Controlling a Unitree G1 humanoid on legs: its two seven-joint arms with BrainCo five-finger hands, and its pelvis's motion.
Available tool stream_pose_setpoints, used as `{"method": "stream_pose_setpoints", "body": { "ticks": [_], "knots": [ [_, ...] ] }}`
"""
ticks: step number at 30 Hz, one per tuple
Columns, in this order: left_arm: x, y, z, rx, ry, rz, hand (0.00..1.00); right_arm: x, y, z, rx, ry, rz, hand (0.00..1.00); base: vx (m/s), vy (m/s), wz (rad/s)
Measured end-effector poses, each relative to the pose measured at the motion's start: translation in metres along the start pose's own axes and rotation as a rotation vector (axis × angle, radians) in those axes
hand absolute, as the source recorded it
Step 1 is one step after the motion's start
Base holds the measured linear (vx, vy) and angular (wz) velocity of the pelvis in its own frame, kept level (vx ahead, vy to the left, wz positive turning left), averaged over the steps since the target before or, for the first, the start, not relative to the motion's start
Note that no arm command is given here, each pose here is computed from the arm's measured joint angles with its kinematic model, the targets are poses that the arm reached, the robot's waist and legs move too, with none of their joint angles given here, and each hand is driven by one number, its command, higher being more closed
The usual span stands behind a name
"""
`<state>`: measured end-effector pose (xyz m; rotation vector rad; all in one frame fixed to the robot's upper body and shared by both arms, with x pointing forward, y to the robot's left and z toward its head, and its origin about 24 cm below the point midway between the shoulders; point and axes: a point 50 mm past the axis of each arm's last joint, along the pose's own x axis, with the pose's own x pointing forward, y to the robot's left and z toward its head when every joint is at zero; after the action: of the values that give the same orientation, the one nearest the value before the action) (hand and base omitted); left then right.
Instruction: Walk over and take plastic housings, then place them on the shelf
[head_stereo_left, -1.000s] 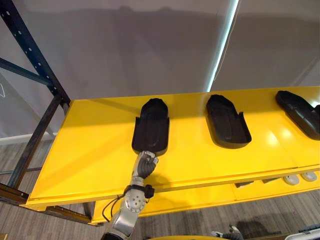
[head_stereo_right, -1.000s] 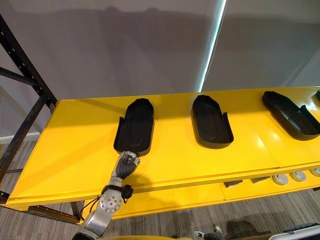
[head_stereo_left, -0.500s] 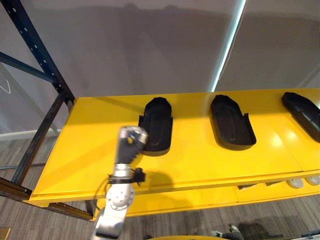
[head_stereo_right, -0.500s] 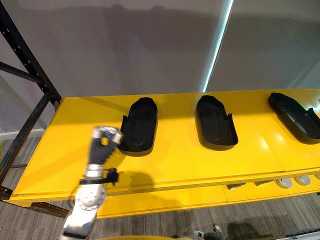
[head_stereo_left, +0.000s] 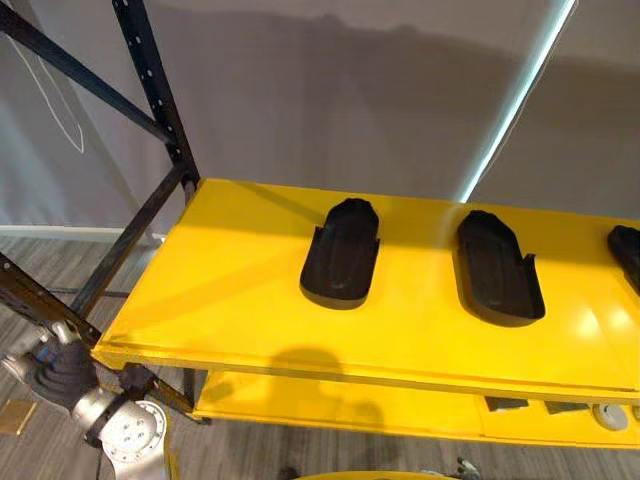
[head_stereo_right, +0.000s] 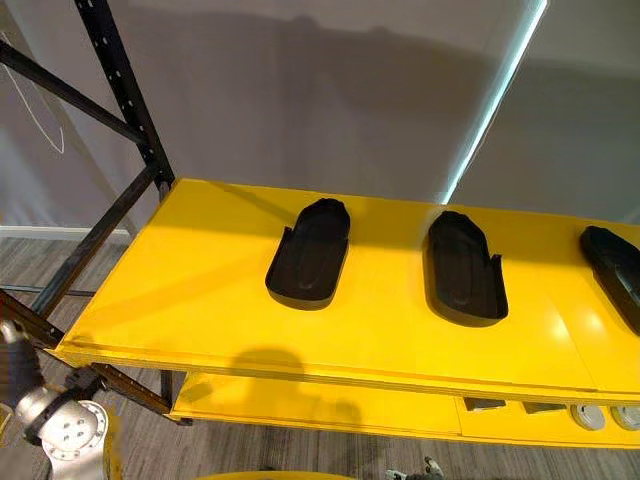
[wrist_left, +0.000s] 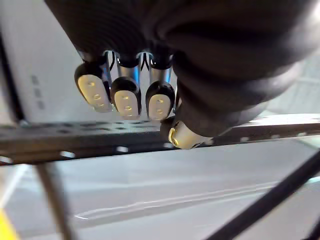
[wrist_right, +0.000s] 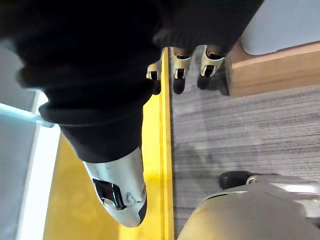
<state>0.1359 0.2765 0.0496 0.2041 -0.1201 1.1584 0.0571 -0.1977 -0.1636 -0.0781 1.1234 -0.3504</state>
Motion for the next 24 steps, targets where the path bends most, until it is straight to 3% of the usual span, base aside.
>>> {"method": "stream_pose_setpoints", "body": {
  "ticks": [4,5,10,14,24],
  "knots": [
    [-0.018,-0.002,-0.05,0.08,0.267,-0.088,1.0,-0.001,0.007,0.009,0.015,-0.036,0.017,0.0,-0.02,-0.022,-0.09],
    [-0.026,-0.005,-0.063,0.114,0.33,-0.148,0.0,-0.001,0.011,0.014,0.027,-0.051,0.025,0.0,0.0,0.0,0.0],
    [-0.066,-0.014,-0.108,0.232,0.553,-0.378,0.0,-0.004,0.013,0.02,0.064,-0.088,0.031,0.0,0.0,0.0,0.0],
    [-0.098,-0.006,-0.143,0.403,0.711,-0.557,0.0,-0.004,0.016,0.023,0.114,-0.09,0.031,0.0,0.01,-0.004,-0.04],
    [-0.115,-0.006,-0.17,0.539,0.84,-0.712,0.0,0.004,0.017,0.03,0.124,-0.061,0.027,0.0,0.03,-0.026,-0.11]
  ]
}}
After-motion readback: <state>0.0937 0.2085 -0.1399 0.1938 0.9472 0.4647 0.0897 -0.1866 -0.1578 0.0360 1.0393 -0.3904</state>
